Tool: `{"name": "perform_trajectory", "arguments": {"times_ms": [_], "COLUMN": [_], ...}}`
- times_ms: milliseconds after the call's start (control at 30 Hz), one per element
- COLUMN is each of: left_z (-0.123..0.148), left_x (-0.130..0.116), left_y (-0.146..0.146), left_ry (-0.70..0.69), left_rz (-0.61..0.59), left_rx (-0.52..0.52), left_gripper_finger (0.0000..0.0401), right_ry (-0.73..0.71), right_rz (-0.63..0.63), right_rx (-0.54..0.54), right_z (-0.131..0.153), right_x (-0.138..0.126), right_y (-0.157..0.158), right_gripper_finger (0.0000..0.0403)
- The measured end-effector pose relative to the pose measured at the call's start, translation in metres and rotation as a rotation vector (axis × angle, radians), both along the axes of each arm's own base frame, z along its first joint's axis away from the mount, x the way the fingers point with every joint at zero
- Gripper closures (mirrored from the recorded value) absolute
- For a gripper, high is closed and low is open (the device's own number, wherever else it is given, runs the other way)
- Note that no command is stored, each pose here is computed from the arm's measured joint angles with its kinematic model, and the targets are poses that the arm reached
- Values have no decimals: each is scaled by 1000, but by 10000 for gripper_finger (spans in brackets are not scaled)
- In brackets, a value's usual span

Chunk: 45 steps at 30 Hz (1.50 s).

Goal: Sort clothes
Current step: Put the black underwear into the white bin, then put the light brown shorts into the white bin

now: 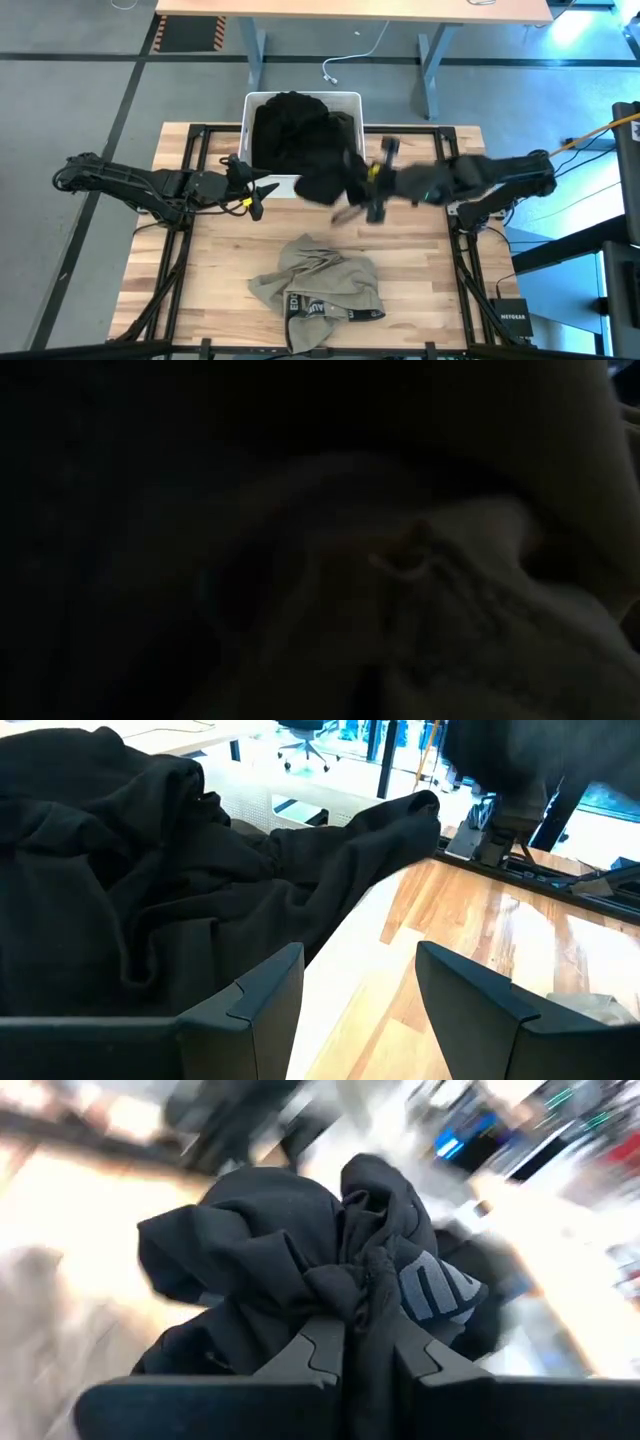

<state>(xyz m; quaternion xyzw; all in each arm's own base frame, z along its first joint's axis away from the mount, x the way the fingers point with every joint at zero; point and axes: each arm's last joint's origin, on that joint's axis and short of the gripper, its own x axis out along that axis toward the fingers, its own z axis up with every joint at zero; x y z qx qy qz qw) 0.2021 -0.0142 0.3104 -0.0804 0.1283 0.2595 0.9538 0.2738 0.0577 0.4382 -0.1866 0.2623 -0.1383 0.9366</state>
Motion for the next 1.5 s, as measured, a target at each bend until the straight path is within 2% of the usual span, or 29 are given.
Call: {"name": "perform_trajectory", "arguments": {"times_ms": [67, 167, 267, 400, 500, 667, 767, 933, 1033, 1133, 1300, 1500], "left_z": [0, 0, 0, 0, 0, 0, 0, 0, -1, -1, -2, -10], "left_x": [0, 0, 0, 0, 0, 0, 0, 0, 0, 0, 1, 5], "left_y": [0, 0, 0, 0, 0, 0, 0, 0, -2, -3, -8, -14], "left_ry": [0, 0, 0, 2, 2, 4, 4, 8, 13, 16, 16, 86], "left_rz": [0, 0, 0, -1, -1, -2, -2, -6, -43, -66, -83, -118], "left_rx": [0, 0, 0, 3, 4, 7, 7, 5, -4, -5, -18, -2], "left_gripper_finger": [213, 213, 213, 213, 213, 213, 213, 213, 213, 213, 213, 213], "right_ry": [-81, -159, -162, -126, -81, 10, 68, 158, 178, 202, 354, 493], "right_rz": [-31, -95, -164, -244, -271, -294, -297, -279, -255, -184, -44, 111], "right_rx": [-38, -61, -44, 64, 150, 168, 169, 159, 189, 265, 325, 285], "right_z": [17, 27, 24, 4, -16, -42, -48, -18, 9, 26, 13, -38], "right_x": [3, 9, 18, 35, 50, 69, 69, 51, 34, 20, 10, 13], "right_y": [-15, -46, -82, -125, -147, -160, -159, -146, -127, -98, -33, 44], "right_gripper_finger": [369, 367, 367, 351, 323, 254, 205, 146, 132, 131, 131, 130]}}
